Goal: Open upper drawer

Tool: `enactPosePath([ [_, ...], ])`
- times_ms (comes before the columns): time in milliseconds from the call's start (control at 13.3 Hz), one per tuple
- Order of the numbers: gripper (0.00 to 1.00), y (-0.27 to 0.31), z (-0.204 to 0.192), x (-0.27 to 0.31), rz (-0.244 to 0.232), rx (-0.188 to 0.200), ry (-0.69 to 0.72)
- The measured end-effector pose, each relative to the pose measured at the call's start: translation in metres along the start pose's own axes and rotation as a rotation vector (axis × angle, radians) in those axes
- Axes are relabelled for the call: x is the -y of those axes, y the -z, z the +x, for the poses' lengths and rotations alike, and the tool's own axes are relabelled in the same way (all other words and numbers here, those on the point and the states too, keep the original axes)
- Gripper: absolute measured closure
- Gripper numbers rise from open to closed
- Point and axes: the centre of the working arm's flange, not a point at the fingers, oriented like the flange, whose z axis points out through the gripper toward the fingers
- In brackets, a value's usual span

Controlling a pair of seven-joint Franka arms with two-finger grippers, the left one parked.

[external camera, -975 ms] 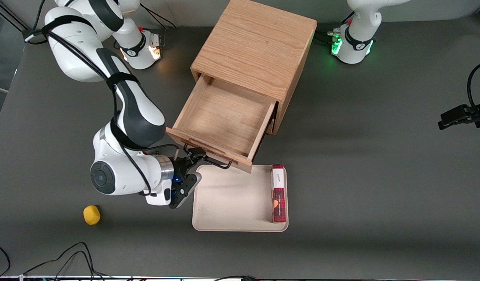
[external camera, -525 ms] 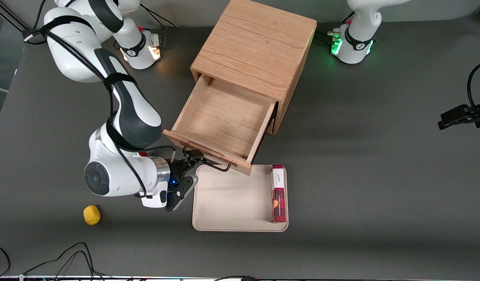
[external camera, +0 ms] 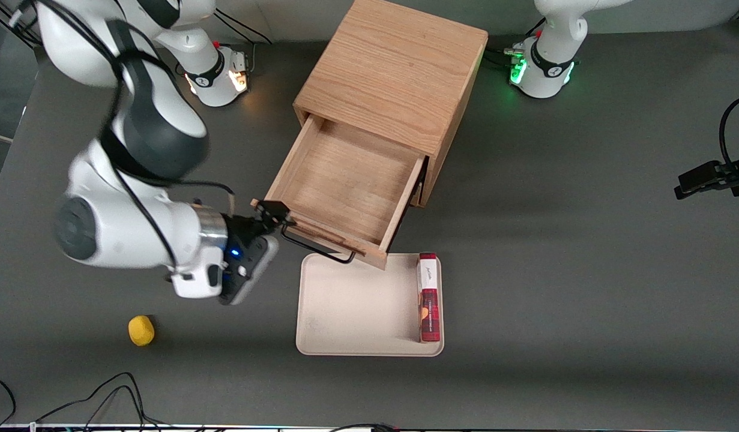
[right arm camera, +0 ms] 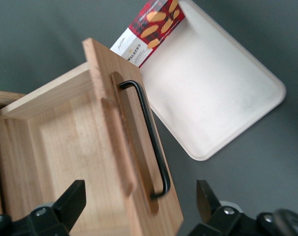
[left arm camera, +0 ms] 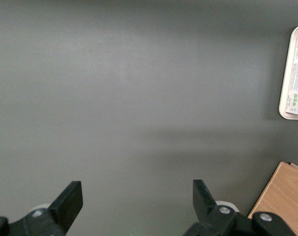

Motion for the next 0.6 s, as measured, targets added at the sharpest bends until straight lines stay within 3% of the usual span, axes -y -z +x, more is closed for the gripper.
enactPosePath([
  [150,0.00,0.057,-0.031,0.002,-0.067,0.007,-0.061],
  [450,0.00,0.141,-0.103,0.014,-0.224,0.054,-0.394],
  [600,0.00,0.159,-0.142,0.041,-0.249,0.122,-0.531],
])
